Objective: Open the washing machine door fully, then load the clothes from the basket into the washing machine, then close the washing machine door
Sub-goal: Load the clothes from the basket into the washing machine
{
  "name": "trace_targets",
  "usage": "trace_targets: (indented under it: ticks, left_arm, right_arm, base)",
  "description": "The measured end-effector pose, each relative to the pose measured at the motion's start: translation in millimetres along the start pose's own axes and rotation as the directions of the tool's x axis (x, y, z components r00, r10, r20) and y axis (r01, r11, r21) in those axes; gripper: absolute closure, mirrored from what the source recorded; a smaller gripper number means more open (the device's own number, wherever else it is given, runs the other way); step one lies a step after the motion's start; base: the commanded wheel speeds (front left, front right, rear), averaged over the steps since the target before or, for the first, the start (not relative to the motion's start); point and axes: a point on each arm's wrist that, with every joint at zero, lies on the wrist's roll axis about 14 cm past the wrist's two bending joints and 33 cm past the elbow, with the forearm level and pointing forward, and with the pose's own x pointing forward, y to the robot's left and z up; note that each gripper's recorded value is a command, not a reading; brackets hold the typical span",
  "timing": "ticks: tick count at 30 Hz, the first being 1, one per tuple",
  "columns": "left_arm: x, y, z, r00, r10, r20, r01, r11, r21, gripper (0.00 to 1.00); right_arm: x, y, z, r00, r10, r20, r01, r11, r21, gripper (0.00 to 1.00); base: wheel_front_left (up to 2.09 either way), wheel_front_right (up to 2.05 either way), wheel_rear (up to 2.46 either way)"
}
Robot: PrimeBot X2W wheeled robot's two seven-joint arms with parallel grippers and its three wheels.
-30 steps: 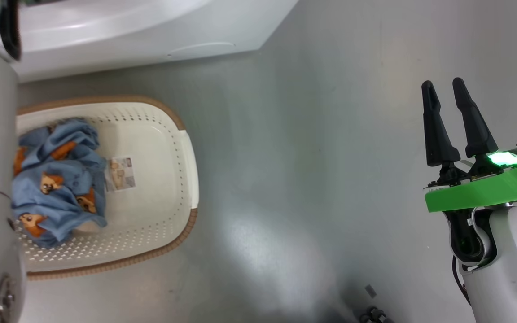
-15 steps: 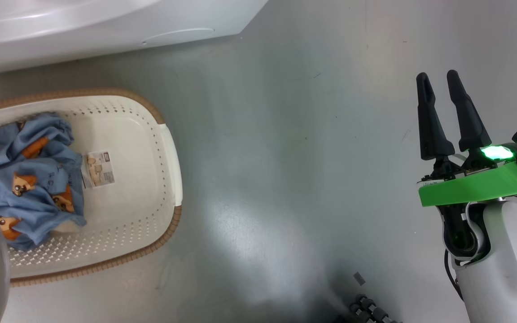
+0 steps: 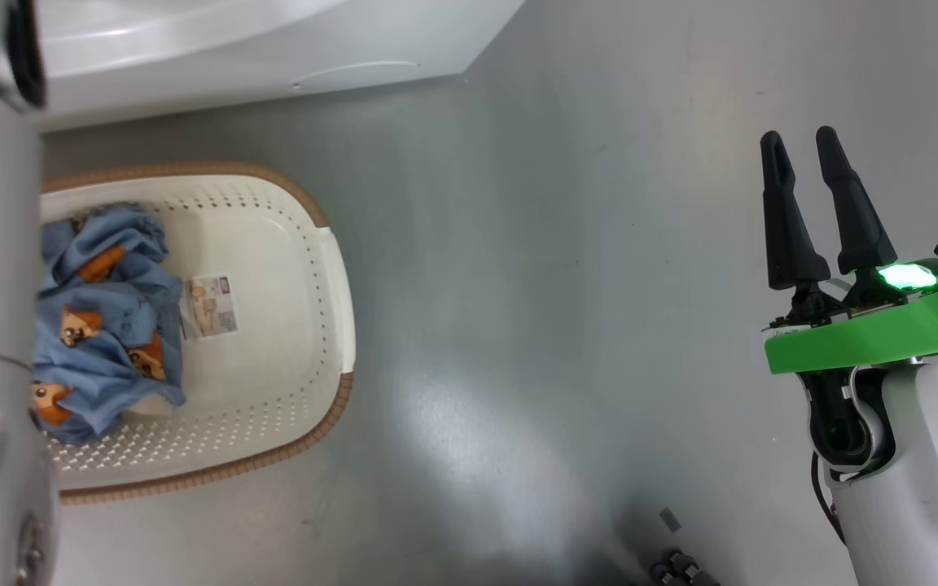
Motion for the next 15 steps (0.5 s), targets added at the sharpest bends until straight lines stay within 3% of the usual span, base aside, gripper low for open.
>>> trace_targets:
  ticks: [15]
  left_arm:
    - [-50, -4, 2, 0.999, -0.024, 0.049, 0.026, 0.999, -0.045, 0.0]
  right_arm:
    - [0, 11, 22, 0.998, 0.03, 0.053, -0.031, 1.0, 0.006, 0.0]
  base:
    - [0.0, 0.0, 0.0]
